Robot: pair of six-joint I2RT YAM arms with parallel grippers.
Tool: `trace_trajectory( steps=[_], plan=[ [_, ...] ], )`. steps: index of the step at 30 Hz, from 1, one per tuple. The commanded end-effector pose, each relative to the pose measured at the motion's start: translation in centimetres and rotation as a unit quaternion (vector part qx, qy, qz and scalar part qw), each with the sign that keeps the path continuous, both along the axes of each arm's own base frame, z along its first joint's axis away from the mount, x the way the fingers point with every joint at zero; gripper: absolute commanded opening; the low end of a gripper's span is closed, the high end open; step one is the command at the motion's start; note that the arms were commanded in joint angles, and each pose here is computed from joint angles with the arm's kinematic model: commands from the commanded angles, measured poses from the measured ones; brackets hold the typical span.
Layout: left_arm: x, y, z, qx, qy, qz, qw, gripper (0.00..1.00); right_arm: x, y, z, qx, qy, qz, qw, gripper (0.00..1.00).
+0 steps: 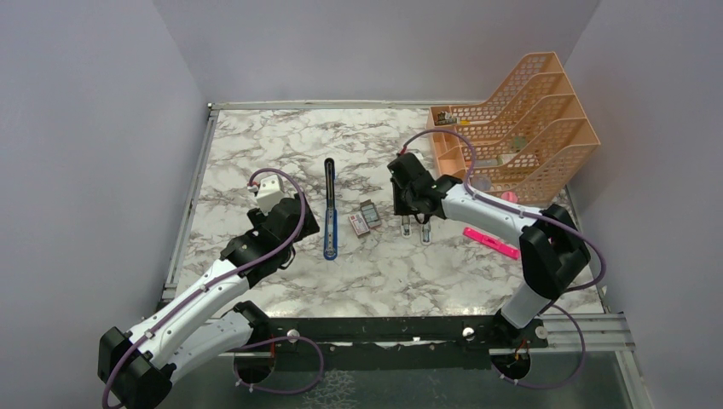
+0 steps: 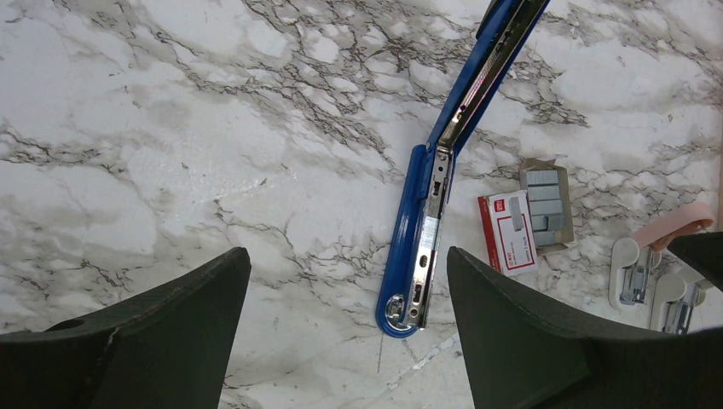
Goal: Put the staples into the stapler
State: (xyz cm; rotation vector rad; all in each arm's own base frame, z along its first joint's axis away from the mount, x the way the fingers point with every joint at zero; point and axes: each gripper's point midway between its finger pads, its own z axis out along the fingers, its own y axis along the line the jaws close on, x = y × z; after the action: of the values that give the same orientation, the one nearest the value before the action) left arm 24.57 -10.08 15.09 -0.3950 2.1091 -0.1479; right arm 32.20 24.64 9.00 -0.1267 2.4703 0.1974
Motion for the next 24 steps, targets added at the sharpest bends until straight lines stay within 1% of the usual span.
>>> trace_trajectory(
  steps=[1,5,8,12,19,24],
  plan=[
    [0.4,-0.3,0.6,-0.012,-0.01,0.003,1.0,0.86,-0.4,2.5,-0.2,0.014,0.011,0.081,0.997,0.28],
    [0.4,-0.2,0.5,-0.01,-0.009,0.006,1.0,0.86,-1.0,5.5,-0.4,-0.003,0.002,0.149,0.989,0.3],
    [0.4,-0.1,0.4,-0.009,-0.009,0.008,1.0,0.86,-1.0,7.3,-0.7,-0.015,-0.001,0.175,0.985,0.29],
    [0.4,-0.2,0.3,-0.011,-0.008,0.007,1.0,0.86,-0.1,8.3,-2.0,-0.028,0.011,0.171,0.985,0.29],
    [0.3,-0.2,-0.2,-0.009,-0.005,0.005,1.0,0.86,0.5,7.6,-4.6,-0.074,0.051,0.131,0.987,0.35],
    [0.4,-0.1,-0.3,-0.005,-0.005,0.004,1.0,0.86,0.2,7.5,-5.2,-0.073,0.059,0.128,0.987,0.36]
  ],
)
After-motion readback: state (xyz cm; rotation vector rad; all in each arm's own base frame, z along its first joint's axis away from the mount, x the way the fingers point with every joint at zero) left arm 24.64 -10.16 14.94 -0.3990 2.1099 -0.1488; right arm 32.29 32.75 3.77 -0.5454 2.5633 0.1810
